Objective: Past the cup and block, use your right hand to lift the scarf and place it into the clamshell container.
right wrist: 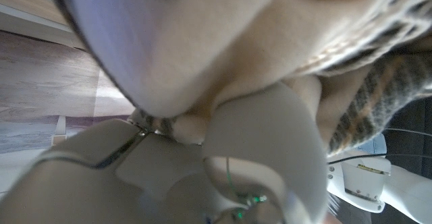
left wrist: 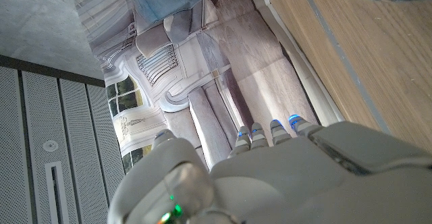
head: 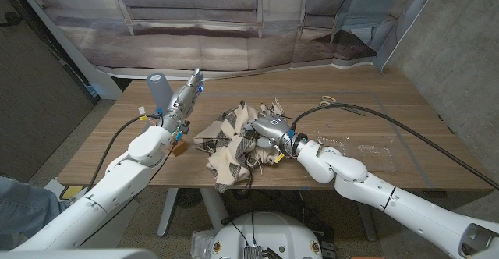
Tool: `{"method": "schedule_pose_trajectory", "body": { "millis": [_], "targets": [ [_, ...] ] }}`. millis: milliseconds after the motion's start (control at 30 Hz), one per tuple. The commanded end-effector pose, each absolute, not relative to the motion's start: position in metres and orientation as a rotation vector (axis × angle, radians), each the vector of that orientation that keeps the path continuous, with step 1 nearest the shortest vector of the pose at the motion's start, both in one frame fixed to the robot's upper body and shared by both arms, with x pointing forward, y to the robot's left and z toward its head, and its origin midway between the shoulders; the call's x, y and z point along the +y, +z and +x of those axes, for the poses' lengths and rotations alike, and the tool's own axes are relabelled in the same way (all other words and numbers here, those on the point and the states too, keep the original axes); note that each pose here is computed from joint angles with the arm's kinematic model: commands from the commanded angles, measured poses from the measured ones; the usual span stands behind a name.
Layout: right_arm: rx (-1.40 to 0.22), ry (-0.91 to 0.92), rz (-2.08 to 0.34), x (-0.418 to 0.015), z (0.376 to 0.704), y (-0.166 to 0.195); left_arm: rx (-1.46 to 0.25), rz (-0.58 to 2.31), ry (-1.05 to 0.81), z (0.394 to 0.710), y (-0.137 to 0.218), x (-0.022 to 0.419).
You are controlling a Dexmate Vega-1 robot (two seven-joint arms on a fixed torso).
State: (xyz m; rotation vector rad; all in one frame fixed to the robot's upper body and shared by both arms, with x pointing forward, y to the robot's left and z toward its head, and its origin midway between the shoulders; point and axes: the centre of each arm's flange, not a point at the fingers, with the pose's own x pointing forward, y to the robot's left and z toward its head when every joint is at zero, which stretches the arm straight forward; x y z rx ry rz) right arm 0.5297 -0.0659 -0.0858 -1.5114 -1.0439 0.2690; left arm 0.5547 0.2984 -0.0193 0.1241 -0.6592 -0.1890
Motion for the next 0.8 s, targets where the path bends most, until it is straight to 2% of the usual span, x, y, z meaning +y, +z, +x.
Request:
{"method": "schedule_pose_trajectory", "body": {
  "millis": [33,800],
  "targets": [
    [-1.087,0.231,-1.454,-0.071,0.52,-0.074,-0.665,0.126,-0.192,0.555,-0.017,0.298],
    [-1.165,0.224,-1.439,-0.069,0.5,-0.053,-0.677,0.125,-0.182,0.549,-0.016,0.304]
  ]
}}
